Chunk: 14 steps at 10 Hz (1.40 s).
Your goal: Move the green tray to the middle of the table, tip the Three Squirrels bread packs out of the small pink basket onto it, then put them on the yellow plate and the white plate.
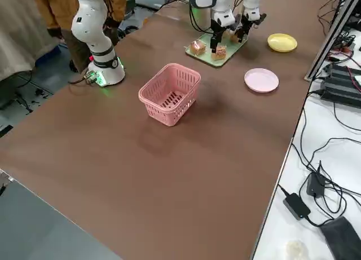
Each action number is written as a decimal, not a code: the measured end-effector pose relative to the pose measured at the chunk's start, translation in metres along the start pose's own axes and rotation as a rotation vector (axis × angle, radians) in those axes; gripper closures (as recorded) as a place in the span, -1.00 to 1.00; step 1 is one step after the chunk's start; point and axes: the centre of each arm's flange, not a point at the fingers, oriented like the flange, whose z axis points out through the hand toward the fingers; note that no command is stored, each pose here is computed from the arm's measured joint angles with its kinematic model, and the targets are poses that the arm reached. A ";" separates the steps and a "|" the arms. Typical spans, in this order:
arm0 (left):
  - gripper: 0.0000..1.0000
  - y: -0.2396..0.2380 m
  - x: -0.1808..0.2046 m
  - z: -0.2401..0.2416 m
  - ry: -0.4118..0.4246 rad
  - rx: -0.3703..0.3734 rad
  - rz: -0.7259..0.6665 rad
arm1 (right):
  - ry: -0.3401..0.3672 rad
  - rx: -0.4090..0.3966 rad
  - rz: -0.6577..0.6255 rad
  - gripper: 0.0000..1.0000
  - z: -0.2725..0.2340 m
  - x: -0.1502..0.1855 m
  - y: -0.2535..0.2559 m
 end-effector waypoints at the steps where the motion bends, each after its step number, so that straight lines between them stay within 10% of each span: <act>1: -1.00 0.000 0.001 -0.001 0.001 -0.001 0.000 | 0.006 0.005 0.024 -0.91 0.015 -0.004 -0.012; 14: -1.00 0.009 -0.002 0.001 -0.091 0.073 0.008 | 0.031 -0.072 -0.315 -0.96 0.096 -0.015 -0.117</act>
